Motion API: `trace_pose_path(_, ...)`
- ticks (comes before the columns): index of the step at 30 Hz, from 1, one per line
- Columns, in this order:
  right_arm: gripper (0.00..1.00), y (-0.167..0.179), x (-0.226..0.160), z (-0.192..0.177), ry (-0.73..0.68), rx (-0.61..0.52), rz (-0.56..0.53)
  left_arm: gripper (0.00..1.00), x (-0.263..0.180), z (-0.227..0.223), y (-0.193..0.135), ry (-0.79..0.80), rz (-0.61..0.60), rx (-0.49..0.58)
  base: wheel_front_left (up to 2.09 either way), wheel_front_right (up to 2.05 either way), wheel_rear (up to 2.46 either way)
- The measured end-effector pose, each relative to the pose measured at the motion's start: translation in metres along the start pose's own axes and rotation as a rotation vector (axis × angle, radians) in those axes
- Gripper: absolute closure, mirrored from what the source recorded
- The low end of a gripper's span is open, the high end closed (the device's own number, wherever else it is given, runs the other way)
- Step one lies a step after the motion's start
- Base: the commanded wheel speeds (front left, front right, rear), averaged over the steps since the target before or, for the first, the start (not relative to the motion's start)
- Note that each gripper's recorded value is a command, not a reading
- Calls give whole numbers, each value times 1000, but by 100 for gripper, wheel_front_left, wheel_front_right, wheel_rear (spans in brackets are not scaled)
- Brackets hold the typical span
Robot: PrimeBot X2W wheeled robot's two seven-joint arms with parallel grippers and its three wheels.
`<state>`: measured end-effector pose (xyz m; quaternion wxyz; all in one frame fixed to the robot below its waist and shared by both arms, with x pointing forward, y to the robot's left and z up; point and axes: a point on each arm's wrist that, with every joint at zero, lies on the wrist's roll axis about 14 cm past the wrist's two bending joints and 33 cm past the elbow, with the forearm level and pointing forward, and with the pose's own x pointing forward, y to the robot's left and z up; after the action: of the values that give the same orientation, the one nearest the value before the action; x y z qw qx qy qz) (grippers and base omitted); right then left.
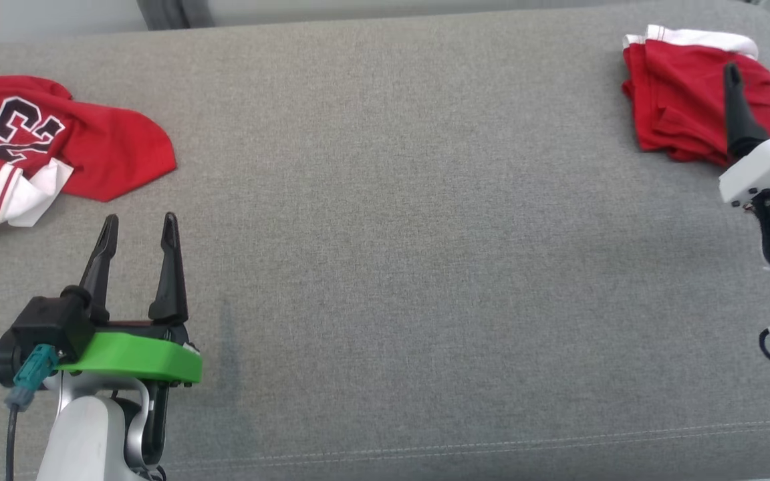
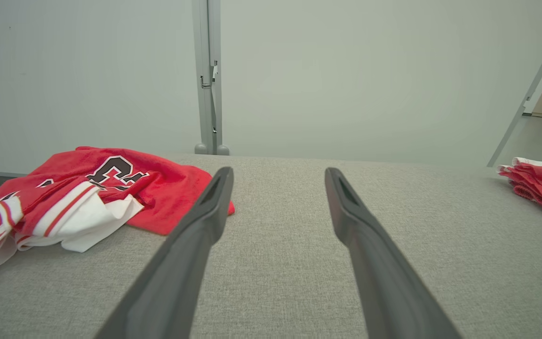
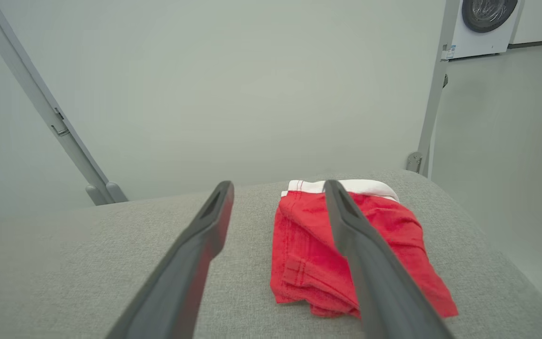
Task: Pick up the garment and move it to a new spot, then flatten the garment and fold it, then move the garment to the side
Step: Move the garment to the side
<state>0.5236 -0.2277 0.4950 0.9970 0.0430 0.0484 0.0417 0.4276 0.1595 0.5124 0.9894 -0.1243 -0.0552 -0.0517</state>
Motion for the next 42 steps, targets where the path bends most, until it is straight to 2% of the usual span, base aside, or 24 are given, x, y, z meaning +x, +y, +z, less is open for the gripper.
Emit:
trace_pose_path(6,0,22,-27,9,-44,33,46,0,-12,15,-8,-30,-15,0,0,0,0)
trace_pose_path(12,0,53,-46,35,-149,85,120,0,-26,27,-13,-58,-23,3,0,0,0)
trace_pose_path(23,0,125,-86,25,-179,169,273,0,-58,37,2,-77,35,4,0,0,0)
trace_pose_path(34,0,163,-112,19,-193,163,356,0,-72,50,13,-116,72,9,0,0,0)
trace_pose_path(42,0,164,-127,10,-185,147,344,0,-72,51,12,-122,71,-4,0,0,0)
